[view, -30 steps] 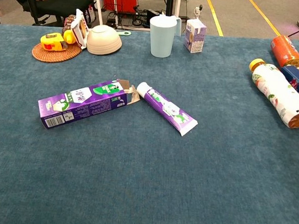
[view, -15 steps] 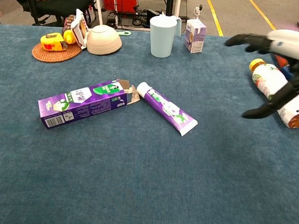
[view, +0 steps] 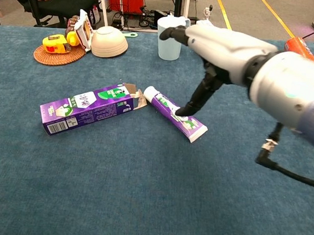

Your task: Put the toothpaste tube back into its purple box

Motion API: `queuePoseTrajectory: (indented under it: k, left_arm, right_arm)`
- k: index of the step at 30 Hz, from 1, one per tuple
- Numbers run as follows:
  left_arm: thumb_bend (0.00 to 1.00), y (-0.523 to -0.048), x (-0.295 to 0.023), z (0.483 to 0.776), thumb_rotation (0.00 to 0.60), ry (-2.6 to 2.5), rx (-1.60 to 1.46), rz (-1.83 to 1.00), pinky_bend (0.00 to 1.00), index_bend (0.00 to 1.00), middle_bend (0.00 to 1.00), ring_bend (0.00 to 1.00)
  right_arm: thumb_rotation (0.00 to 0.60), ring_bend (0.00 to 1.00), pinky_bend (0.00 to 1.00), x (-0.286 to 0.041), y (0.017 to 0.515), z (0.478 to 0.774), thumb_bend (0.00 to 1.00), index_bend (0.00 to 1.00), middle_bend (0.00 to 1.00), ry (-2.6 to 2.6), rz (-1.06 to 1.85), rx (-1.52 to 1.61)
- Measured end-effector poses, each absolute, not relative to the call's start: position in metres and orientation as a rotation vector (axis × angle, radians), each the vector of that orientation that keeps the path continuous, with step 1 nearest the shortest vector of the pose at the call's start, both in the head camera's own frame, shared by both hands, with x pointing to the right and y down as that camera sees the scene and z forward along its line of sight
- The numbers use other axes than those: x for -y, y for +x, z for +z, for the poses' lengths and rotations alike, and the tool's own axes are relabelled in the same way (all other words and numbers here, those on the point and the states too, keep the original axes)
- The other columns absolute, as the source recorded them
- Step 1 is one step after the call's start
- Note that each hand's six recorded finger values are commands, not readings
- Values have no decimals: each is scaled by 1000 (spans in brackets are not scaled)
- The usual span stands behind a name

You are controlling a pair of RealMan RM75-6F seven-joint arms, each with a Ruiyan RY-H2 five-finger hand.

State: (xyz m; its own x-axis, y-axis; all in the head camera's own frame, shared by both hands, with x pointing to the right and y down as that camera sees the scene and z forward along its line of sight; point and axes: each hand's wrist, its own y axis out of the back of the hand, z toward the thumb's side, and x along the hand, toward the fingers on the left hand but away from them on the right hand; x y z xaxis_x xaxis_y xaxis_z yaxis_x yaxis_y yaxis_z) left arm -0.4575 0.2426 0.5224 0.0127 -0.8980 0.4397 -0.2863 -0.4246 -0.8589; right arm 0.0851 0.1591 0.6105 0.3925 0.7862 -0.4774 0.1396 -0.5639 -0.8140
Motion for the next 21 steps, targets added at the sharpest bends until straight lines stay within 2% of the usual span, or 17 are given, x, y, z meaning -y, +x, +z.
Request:
queuePoseTrajectory:
  k: [10,21]
  left_arm:
    - [77,-458,-240,527,600,-1745,-1209,-1455,101,0,0,0]
    - [77,-456,-240,532,600,-1744,-1197,-1474,101,0,0,0]
  right_arm:
    - [600,0,0,-153,60,645,0,0,0,-1820,1258,699]
    - [600,0,0,-163,53,682,0,0,0,-1768,1326,634]
